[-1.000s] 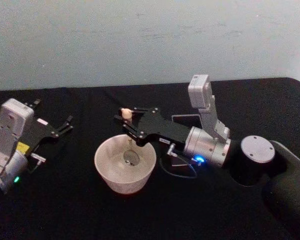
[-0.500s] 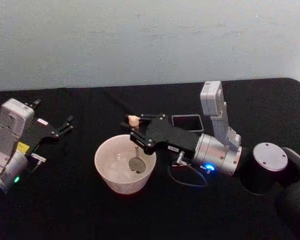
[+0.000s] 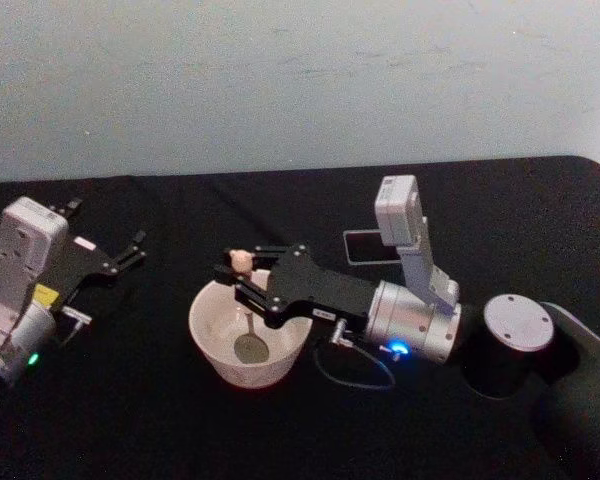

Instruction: Pick up the stirring spoon with one hand, stir inside the cup, then place it back in its original position.

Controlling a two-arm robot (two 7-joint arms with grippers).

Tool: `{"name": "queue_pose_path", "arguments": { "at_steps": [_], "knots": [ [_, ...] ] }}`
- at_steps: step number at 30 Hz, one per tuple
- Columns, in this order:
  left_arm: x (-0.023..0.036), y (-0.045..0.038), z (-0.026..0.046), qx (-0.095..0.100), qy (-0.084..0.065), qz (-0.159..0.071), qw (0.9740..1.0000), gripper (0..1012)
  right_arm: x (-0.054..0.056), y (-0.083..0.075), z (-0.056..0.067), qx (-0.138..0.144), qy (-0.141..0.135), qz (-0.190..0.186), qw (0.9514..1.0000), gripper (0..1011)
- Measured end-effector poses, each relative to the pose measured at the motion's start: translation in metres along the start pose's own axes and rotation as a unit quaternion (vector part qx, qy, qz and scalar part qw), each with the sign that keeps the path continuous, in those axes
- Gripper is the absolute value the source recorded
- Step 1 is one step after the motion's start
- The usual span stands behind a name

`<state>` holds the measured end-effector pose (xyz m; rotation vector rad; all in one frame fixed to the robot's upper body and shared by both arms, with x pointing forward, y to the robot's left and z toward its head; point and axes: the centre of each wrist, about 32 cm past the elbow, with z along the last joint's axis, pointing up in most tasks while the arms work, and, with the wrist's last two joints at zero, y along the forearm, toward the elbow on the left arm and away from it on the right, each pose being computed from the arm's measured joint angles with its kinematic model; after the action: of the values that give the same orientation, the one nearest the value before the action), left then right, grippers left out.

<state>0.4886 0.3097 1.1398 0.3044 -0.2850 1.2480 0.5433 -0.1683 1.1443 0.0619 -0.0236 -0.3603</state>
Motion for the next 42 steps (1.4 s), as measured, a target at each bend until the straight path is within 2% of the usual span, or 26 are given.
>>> {"name": "queue_pose_path", "arguments": {
  "at_steps": [13,19,30,42],
  "knots": [
    [0.0000,0.0000,0.0000,0.000,0.000,0.000,1.0000,1001,0.008,0.019,-0.002,0.002,-0.003,-0.009,1.0000,208],
    [0.0000,0.0000,0.0000,0.000,0.000,0.000,1.0000,1001,0.014,0.021,-0.001,0.003,-0.004,-0.020,0.9998,208],
    [0.0000,0.0000,0.0000,0.000,0.000,0.000,1.0000,1001,0.023,0.012,0.002,0.006,-0.011,-0.044,0.9989,208],
    [0.0000,0.0000,0.0000,0.000,0.000,0.000,1.0000,1001,0.019,-0.006,0.005,0.008,-0.012,-0.052,0.9985,208]
  ]
}}
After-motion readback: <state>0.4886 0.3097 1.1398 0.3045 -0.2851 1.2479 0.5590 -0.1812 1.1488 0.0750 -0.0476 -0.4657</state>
